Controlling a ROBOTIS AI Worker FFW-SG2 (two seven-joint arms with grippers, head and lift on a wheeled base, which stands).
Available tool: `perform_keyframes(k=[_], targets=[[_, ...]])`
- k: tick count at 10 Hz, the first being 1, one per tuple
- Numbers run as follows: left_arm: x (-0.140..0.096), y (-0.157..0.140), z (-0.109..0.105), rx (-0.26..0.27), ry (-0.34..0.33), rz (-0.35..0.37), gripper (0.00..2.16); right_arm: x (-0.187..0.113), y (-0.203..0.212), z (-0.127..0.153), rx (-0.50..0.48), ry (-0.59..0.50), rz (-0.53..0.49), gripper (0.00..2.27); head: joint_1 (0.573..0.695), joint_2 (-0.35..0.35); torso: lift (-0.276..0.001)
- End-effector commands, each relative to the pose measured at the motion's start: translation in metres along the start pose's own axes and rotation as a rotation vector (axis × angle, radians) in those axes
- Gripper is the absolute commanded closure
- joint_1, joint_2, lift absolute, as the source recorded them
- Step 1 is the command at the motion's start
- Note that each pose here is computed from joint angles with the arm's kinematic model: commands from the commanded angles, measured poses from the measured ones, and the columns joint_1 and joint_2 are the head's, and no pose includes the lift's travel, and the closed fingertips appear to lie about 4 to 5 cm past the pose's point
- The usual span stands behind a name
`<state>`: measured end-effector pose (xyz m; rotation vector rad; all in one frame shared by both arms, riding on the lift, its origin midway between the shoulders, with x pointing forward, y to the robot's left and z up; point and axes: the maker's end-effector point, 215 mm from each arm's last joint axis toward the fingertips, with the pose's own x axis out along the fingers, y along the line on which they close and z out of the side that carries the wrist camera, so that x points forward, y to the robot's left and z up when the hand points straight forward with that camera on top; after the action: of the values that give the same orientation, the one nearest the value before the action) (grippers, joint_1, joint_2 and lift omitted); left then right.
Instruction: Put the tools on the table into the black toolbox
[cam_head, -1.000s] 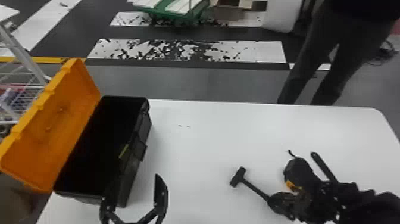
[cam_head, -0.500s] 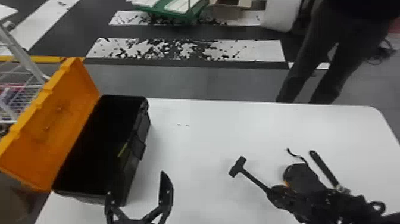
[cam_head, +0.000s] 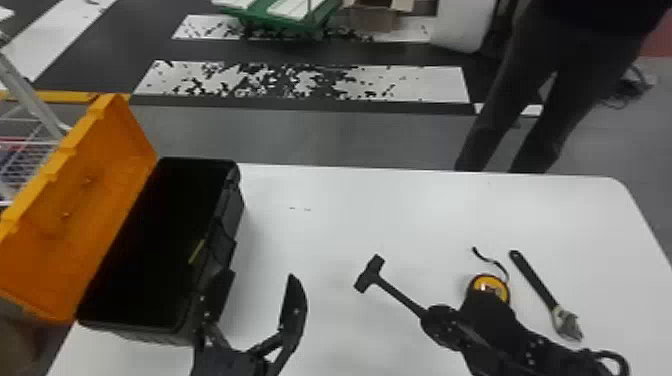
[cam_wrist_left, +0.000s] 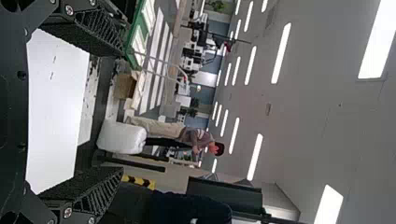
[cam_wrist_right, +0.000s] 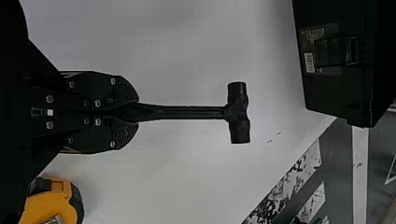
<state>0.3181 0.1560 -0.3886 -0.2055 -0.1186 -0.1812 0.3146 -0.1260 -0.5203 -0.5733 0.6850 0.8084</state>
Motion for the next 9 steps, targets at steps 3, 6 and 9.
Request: perform_keyframes(k=[3,6,9], targets=[[0.009,0.007,-0.013,-0.109,0.045,-0.027,0.13,0.0,0.008,0.032,-0.046,-0.079,-0.009,2.26,0.695,0.069,-0.039],[0.018,0.003,-0.04,-0.206,0.125,-0.064,0.13,0.002,0.011,0.047,-0.046,-0.12,-0.017,2.26,0.695,0.098,-0.039],[0.021,-0.001,-0.052,-0.323,0.166,-0.103,0.13,0.0,0.009,0.062,-0.041,-0.156,-0.023,2.26,0.695,0.102,-0.039]])
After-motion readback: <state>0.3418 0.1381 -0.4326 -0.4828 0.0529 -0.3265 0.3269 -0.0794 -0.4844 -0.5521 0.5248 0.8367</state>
